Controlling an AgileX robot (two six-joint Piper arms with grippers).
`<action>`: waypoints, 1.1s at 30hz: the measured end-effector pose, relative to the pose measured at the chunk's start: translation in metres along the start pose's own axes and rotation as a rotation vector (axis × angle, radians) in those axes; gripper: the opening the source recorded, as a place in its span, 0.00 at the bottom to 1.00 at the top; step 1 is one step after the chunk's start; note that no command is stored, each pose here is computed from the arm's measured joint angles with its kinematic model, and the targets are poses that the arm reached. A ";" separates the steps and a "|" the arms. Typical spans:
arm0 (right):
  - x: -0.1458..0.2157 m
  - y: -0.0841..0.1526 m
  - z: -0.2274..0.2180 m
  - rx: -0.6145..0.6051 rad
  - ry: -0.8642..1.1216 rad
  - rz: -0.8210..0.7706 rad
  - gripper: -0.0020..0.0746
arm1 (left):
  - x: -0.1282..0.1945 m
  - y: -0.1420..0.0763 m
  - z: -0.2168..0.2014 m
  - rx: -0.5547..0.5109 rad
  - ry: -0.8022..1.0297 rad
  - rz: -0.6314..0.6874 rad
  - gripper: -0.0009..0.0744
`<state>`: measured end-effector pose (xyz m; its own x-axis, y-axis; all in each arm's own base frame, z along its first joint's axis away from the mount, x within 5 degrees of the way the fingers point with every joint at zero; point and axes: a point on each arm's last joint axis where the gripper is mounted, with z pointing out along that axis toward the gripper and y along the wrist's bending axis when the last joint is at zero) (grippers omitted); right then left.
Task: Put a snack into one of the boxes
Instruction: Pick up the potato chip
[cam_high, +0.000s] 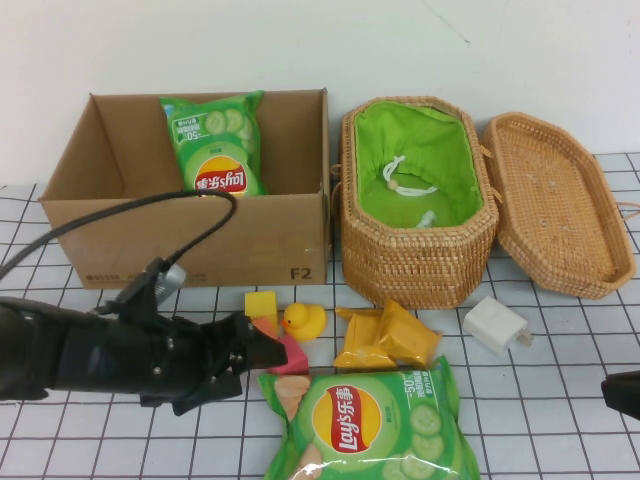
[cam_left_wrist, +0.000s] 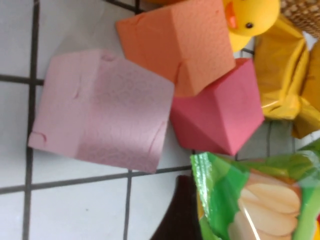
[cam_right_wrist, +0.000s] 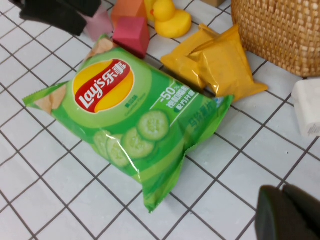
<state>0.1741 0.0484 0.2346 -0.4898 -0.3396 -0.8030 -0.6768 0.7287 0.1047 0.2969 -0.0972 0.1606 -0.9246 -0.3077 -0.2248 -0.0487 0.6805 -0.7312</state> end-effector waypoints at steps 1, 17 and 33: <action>0.000 0.000 0.000 0.000 0.000 0.000 0.02 | 0.001 -0.001 0.002 -0.011 -0.003 -0.003 0.78; -0.001 0.000 0.000 0.000 -0.006 -0.006 0.02 | -0.006 0.003 0.042 -0.101 0.067 -0.156 0.70; -0.001 0.000 0.000 -0.001 -0.015 -0.001 0.02 | -0.003 0.002 0.041 -0.097 0.110 -0.138 0.47</action>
<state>0.1747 0.0489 0.2357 -0.4804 -0.3313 -0.8120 -0.6778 0.7278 0.1041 0.3152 -0.1228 0.1334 -0.9419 -0.3318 -0.0513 -0.2092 0.6996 -0.6832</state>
